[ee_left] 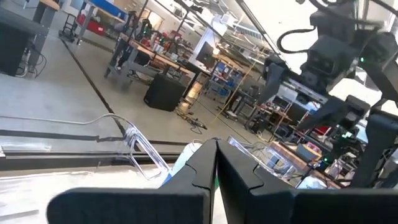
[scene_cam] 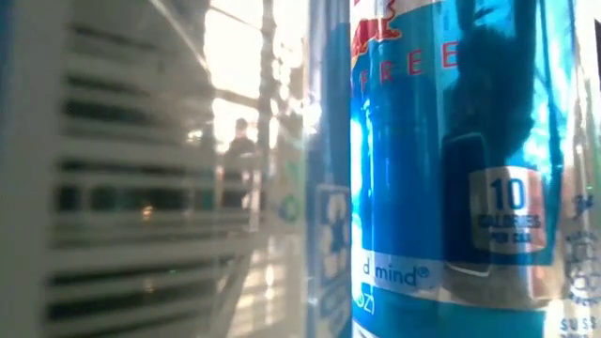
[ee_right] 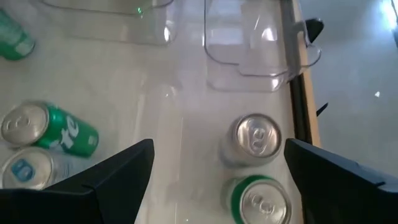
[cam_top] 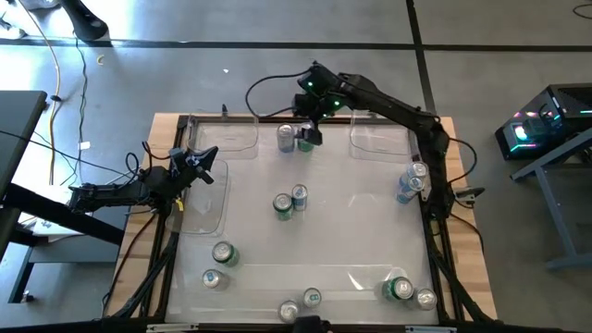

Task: Sort soda cans
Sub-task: Put the top center green soda can into the top right transparent bin

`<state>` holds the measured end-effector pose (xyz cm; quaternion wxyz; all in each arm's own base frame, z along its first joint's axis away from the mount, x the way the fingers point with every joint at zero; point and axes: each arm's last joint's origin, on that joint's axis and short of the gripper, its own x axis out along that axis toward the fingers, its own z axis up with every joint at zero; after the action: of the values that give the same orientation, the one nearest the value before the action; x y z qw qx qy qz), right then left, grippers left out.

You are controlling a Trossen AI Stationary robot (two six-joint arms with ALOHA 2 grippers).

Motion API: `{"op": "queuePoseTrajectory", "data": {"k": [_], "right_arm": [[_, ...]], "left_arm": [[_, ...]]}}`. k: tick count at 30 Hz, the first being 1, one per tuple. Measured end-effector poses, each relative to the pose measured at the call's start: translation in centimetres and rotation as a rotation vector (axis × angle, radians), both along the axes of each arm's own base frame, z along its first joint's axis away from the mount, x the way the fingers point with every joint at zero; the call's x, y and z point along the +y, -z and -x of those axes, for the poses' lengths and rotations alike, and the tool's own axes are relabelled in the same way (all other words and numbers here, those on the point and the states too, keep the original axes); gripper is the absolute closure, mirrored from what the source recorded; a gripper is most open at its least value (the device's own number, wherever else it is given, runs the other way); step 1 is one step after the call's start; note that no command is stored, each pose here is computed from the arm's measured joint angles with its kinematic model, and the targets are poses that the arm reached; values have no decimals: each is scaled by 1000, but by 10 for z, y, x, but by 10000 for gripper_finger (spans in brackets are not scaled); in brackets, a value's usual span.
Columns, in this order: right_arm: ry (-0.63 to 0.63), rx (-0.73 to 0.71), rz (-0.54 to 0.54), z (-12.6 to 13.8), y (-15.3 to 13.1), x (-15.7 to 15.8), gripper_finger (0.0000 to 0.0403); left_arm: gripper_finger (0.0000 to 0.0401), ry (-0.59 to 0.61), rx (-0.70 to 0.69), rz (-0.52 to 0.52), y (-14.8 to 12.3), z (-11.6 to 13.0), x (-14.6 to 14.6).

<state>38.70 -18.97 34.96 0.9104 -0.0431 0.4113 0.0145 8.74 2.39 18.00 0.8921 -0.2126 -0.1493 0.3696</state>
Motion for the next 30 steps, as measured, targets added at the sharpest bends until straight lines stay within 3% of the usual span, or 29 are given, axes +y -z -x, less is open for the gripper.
{"op": "queuePoseTrajectory", "data": {"k": [8,13,18,23,27,30], "right_arm": [[47,-225,88,7,29,0,45],[71,-280,89,2,54,-3,45],[92,-273,59,-5,75,-6,45],[177,-278,69,-12,72,-11,45],[207,-192,66,-10,72,-9,45],[191,-97,38,-7,57,3,45]], "left_arm": [[391,22,6,-4,0,0,0],[391,21,4,-4,0,0,0],[391,21,3,-4,0,0,0],[391,21,3,-4,0,0,0],[391,25,4,-4,0,-1,-1],[391,44,8,-7,0,-1,-1]]}}
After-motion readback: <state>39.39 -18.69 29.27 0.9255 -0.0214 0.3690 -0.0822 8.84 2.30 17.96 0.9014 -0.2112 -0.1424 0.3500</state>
